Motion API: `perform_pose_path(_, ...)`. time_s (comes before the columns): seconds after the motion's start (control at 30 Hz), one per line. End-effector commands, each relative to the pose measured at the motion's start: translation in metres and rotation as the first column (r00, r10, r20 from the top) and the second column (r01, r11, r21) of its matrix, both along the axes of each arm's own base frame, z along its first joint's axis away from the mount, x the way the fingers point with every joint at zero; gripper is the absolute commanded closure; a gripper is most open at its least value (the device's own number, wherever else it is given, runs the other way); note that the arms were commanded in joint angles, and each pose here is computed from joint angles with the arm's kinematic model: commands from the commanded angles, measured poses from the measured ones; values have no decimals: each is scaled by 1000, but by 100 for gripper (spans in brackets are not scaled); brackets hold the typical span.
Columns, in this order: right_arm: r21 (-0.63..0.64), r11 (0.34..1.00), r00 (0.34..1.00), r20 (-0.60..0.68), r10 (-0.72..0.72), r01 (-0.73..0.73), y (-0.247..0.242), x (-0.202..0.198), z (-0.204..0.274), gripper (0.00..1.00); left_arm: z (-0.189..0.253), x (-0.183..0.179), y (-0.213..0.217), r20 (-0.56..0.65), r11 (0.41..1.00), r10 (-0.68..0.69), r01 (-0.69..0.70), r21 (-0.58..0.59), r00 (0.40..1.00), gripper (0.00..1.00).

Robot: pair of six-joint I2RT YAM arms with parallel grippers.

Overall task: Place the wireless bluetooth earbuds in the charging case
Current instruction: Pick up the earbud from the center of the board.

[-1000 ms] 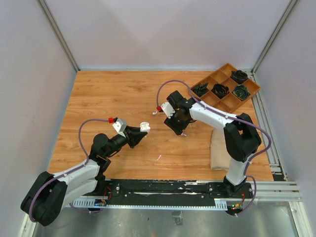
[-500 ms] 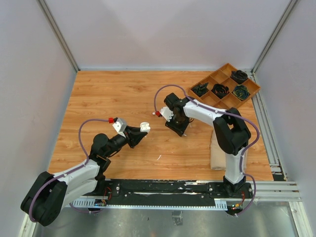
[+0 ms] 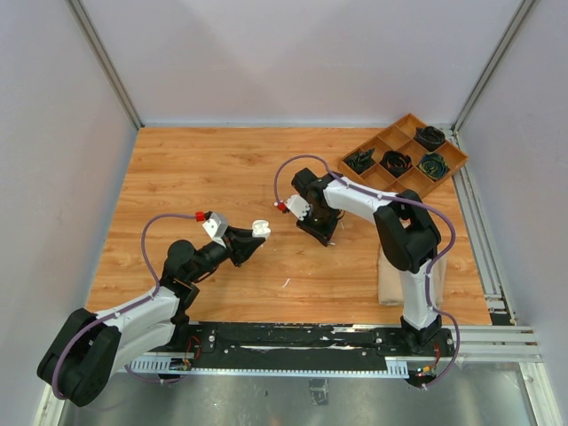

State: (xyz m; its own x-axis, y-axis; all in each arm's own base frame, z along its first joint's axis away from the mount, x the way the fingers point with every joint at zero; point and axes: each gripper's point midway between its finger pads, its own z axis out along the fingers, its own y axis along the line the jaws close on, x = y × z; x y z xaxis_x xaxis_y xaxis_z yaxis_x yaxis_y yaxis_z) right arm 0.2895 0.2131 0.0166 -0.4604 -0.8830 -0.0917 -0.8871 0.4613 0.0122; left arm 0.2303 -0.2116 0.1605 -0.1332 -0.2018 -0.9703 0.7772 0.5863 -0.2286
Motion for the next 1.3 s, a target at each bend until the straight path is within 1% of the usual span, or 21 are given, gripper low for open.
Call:
perform_pose_path(0.0,-64,998,999,-36,-1,-1,-14,-1,-12,76,18,3,-2,57,1000,-5,6,-18,998,100)
perform_pose_path(0.17,-42,999,1000,-14,-22,22,-12,-1,-2,82,18,3,-1,62,1000,-3,4,-16,998,100)
perform_pose_path(0.3,27,998,998,30,-50,49,-4,0,15,85,19,3,1,74,1000,7,-6,-22,997,100)
perform_pose_path(0.5,139,983,987,93,-132,118,9,1,47,86,19,4,4,92,1000,26,-24,-19,995,100)
perform_pose_path(0.63,251,956,972,134,-191,154,20,2,72,86,19,3,6,118,999,37,-35,-14,992,100)
perform_pose_path(0.83,391,907,955,174,-240,157,37,-6,104,86,21,2,9,153,999,43,-41,-12,987,100)
perform_pose_path(0.93,473,869,943,196,-267,148,46,-9,123,85,24,-4,8,202,1000,20,-19,-10,979,100)
perform_pose_path(1.03,565,815,934,204,-294,133,58,-15,143,85,30,-14,7,262,1000,-10,14,-14,965,100)
perform_pose_path(1.13,664,740,926,206,-318,107,71,-24,167,85,35,-23,7,324,999,-35,43,-19,946,100)
perform_pose_path(1.27,772,631,923,184,-339,78,86,-36,192,86,36,-29,7,362,998,-47,56,-15,931,100)
